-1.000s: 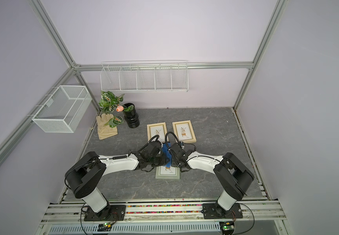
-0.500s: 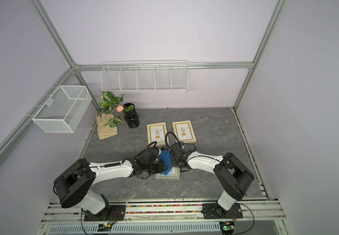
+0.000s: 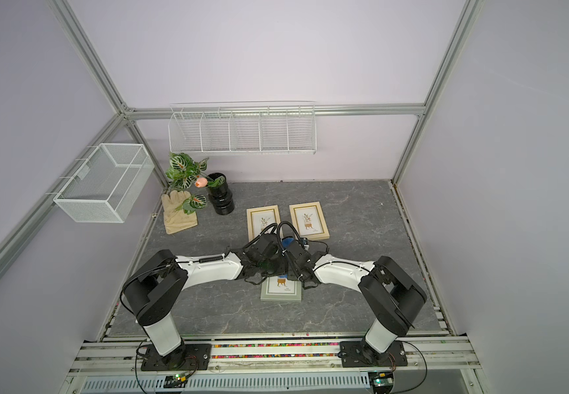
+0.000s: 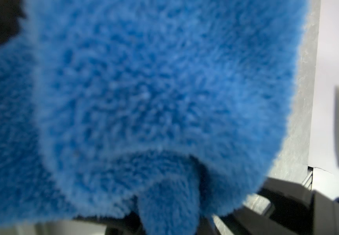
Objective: Wipe the picture frame with a cloth
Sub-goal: Wipe the dirt from the picture frame.
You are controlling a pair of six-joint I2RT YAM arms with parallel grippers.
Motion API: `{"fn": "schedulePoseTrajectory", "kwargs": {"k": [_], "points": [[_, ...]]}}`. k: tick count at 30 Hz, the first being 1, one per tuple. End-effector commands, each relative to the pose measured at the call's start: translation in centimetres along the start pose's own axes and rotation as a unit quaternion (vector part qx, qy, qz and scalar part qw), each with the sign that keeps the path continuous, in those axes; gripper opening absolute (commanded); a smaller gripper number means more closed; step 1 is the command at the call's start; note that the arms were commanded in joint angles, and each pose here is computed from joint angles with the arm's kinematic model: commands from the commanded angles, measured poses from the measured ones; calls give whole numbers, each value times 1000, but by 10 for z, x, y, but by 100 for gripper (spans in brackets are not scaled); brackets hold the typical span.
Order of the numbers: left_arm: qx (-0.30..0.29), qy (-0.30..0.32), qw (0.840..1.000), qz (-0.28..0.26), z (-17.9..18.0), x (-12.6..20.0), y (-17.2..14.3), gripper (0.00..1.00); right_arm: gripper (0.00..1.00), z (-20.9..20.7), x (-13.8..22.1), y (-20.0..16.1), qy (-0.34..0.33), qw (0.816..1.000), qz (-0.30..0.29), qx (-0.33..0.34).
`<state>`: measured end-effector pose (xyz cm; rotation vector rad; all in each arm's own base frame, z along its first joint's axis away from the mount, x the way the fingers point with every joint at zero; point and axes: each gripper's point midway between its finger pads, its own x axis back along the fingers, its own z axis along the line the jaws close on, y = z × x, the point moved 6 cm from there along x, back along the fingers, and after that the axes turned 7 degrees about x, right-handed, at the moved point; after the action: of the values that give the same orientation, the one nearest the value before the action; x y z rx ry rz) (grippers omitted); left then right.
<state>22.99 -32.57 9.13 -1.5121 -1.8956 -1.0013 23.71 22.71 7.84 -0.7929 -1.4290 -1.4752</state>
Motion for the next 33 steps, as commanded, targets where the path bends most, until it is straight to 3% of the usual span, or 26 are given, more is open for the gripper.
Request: {"fn": "schedulePoseTrajectory", "kwargs": {"k": [1, 5, 8, 14, 18, 21, 26, 30, 33], "points": [[19, 40, 999, 31, 26, 14, -36, 0, 19, -15, -9, -29, -36, 997, 67, 16], [34, 68, 997, 26, 50, 33, -48, 0, 19, -13, -12, -28, -36, 997, 68, 19], [31, 74, 997, 17, 54, 32, -33, 0, 19, -11, -13, -26, -32, 997, 67, 17], [21, 46, 999, -1, 29, 5, 18, 0, 19, -13, -9, -27, -35, 997, 65, 15], [18, 28, 999, 11, 11, -7, 14, 0, 19, -18, -6, -29, -39, 997, 62, 13], [-11, 60, 998, 9, 7, 5, -9, 0, 19, -22, -8, -30, -27, 998, 63, -4], [24, 53, 998, 10, 34, 36, -36, 0, 19, -23, -15, -23, -23, 998, 65, -9], [16, 66, 997, -39, 47, 72, -35, 0, 19, -21, -19, -11, -23, 998, 59, -7], [-5, 35, 996, -83, 39, 99, -28, 0, 19, -16, -23, 4, -19, 998, 53, -3]]}}
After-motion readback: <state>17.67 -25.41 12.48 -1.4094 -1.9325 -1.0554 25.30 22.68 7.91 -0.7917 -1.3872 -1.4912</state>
